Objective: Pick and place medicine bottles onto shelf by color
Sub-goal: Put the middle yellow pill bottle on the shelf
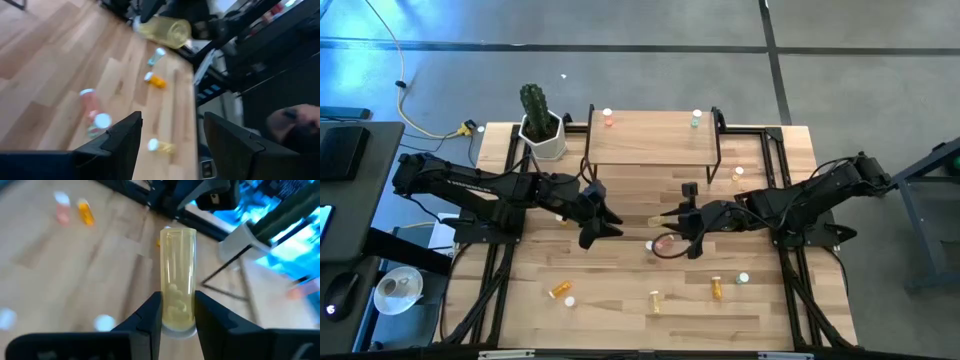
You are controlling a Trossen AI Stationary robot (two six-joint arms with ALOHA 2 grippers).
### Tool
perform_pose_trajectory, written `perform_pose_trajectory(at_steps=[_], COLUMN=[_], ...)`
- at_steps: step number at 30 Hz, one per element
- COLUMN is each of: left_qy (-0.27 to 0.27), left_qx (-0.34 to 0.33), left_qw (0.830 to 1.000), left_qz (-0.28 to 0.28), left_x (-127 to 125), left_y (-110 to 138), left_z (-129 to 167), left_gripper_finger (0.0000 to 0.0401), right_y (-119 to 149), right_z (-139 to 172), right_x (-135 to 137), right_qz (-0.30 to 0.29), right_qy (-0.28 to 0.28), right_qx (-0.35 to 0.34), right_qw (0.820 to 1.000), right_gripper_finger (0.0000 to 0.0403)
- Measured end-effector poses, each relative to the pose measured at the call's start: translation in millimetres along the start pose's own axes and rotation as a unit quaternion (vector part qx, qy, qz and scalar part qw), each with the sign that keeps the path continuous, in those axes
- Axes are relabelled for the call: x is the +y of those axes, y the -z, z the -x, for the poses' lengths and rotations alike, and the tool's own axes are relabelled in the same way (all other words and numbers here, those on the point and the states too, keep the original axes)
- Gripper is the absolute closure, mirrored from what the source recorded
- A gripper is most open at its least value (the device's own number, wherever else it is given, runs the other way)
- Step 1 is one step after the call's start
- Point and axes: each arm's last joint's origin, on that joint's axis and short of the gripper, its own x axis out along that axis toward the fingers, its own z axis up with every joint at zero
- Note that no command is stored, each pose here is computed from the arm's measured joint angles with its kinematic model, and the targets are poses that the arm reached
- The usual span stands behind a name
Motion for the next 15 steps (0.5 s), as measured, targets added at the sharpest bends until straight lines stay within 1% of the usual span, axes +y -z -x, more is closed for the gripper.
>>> perform_pose_trajectory(at_steps=[3,6,11,15], left_qy=[0.014,0.036,0.088,0.115], left_qx=[-0.012,-0.020,-0.033,-0.019], left_qw=[0.999,0.998,0.991,0.984], left_qz=[0.026,0.051,0.100,0.137], left_x=[0,-1,-1,7], left_y=[-4,-9,-19,-24], left_z=[0,1,-2,-13], left_gripper_finger=[0.0197,0.0197,0.0197,0.0197], right_y=[-1,-2,-7,-12], right_z=[0,0,0,1], right_x=[-1,-3,-5,-7], right_qz=[0.057,0.098,0.142,0.166], right_qy=[0.020,0.034,0.060,0.078], right_qx=[0.002,0.000,-0.015,-0.030], right_qw=[0.998,0.995,0.988,0.983], right_gripper_finger=[0.0320,0.0320,0.0320,0.0320])
